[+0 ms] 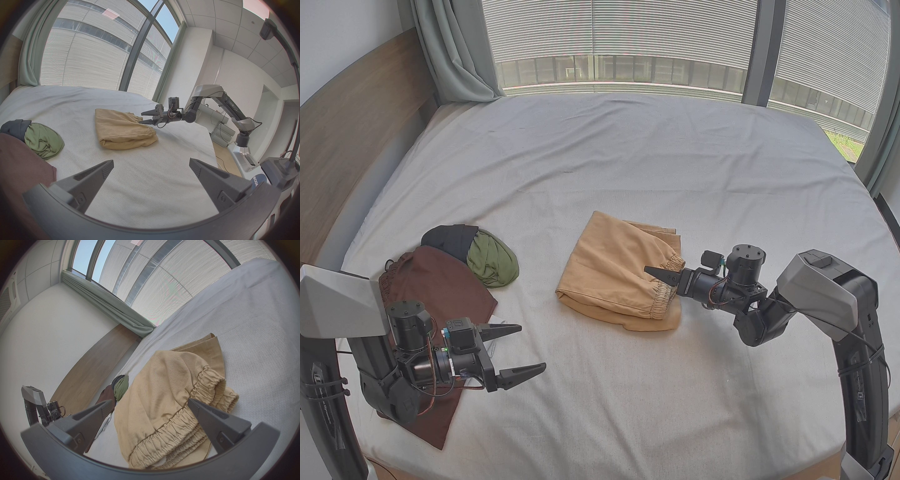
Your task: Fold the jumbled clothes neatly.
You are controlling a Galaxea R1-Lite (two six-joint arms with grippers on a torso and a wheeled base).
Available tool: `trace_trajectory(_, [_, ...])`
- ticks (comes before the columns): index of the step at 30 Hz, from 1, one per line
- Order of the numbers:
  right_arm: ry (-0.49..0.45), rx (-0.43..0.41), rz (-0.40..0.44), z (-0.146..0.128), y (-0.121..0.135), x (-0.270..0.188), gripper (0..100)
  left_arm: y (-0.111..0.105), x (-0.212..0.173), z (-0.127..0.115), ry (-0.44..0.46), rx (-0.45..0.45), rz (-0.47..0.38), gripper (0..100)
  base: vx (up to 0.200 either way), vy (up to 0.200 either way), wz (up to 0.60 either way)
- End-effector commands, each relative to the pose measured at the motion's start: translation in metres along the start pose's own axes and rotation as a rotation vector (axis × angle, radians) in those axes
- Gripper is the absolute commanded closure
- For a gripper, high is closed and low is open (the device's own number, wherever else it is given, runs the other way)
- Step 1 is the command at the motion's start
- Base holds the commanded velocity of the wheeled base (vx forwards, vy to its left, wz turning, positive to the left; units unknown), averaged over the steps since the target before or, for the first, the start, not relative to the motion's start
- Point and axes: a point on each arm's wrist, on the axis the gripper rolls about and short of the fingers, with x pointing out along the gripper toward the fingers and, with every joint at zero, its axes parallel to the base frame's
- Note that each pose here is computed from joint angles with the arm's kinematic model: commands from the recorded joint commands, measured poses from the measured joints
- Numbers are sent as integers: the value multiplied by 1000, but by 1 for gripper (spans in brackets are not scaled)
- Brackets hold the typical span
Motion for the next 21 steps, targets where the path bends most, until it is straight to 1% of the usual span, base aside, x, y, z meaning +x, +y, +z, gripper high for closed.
trace_trajectory(1, [-62, -43, 32, 34, 30, -7, 0, 0, 1, 7, -21, 25, -2, 0, 0, 0, 0])
trace_trajectory(3, [-98, -68, 48, 53, 49, -14, 0, -3, -1, 16, -39, 46, -5, 0, 0, 0, 0])
trace_trajectory(4, [-105, -73, 52, 56, 52, -16, 0, -4, -2, 18, -43, 49, -4, 0, 0, 0, 0])
trace_trajectory(5, [-122, -90, 65, 68, 67, -24, 0, -8, -4, 24, -54, 63, -10, 0, 0, 0, 0])
trace_trajectory(6, [-132, -100, 73, 75, 77, -30, 0, -11, -4, 29, -65, 76, -14, 0, 0, 0, 0])
trace_trajectory(9, [-146, -128, 81, 87, 101, -51, 0, -16, -8, 39, -87, 100, -18, 0, 0, 0, 0])
trace_trajectory(12, [-135, -173, 70, 88, 116, -71, 0, -21, -9, 43, -94, 111, -28, 0, 0, 0, 0])
trace_trajectory(15, [-107, -257, 39, 79, 130, -99, 0, -35, -14, 52, -110, 134, -57, 0, 0, 0, 0])
trace_trajectory(18, [-97, -318, -22, 68, 141, -122, 0, -50, -19, 59, -125, 153, -99, 0, 0, 0, 0])
trace_trajectory(20, [-99, -401, -70, 62, 150, -139, 0, -63, -21, 63, -131, 161, -135, 0, 0, 0, 0])
trace_trajectory(21, [-97, -421, -79, 61, 152, -143, 0, -66, -22, 65, -136, 165, -142, 0, 0, 0, 0])
